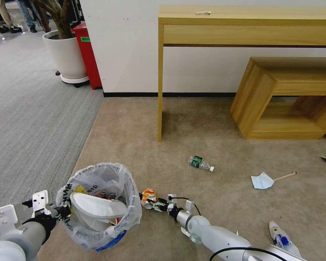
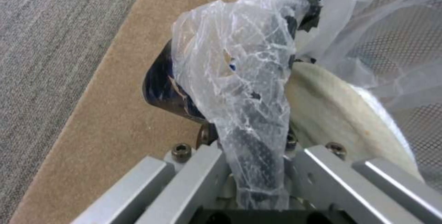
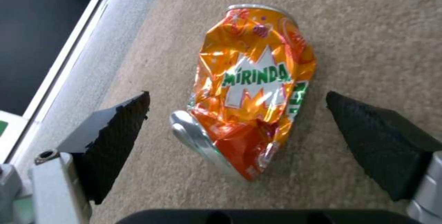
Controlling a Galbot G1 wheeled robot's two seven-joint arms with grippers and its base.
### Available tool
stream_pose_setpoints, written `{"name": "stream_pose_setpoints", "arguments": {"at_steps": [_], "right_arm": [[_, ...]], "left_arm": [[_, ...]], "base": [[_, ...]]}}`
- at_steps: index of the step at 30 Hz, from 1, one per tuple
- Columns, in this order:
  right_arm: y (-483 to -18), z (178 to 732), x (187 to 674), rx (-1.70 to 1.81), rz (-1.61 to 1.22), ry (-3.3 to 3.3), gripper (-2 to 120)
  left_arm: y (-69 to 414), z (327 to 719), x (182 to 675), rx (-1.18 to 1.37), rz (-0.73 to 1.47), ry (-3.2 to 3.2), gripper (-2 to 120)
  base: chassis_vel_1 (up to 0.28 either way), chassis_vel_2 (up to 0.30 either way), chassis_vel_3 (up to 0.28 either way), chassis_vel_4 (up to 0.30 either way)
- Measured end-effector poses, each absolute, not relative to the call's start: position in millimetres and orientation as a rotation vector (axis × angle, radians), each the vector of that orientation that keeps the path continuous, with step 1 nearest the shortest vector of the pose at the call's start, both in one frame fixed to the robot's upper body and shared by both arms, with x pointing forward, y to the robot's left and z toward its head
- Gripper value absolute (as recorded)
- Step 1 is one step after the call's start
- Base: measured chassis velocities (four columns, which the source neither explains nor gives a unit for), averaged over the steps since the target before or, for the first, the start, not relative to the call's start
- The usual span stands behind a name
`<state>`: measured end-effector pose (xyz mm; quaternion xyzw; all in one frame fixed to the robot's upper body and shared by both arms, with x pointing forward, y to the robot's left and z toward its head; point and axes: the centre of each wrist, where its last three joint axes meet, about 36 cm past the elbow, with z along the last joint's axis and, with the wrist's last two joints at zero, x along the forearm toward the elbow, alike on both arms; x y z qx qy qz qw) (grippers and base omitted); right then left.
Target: Pick up the trash bin and place the garbage on the floor into it.
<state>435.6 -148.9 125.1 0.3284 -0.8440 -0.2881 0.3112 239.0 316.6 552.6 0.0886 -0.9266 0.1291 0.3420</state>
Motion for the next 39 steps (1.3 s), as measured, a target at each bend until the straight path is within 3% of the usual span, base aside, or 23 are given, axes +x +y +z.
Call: {"name": "stream_pose_setpoints", "arguments": {"at_steps": [29,39], "right_arm": [[-130,121,440,0.904,-0.749,-2.211,97],[-119,126,448,0.931,-0.749,-2.214,89]], "left_arm": [[318,550,235,0.238,0.332,-2.388,1],[318,550,234,0.240,0.333,-2.383,1]], "base": [[0.000,0.000,0.000,0.000],[0.000,0.000,0.000,0.000]]}}
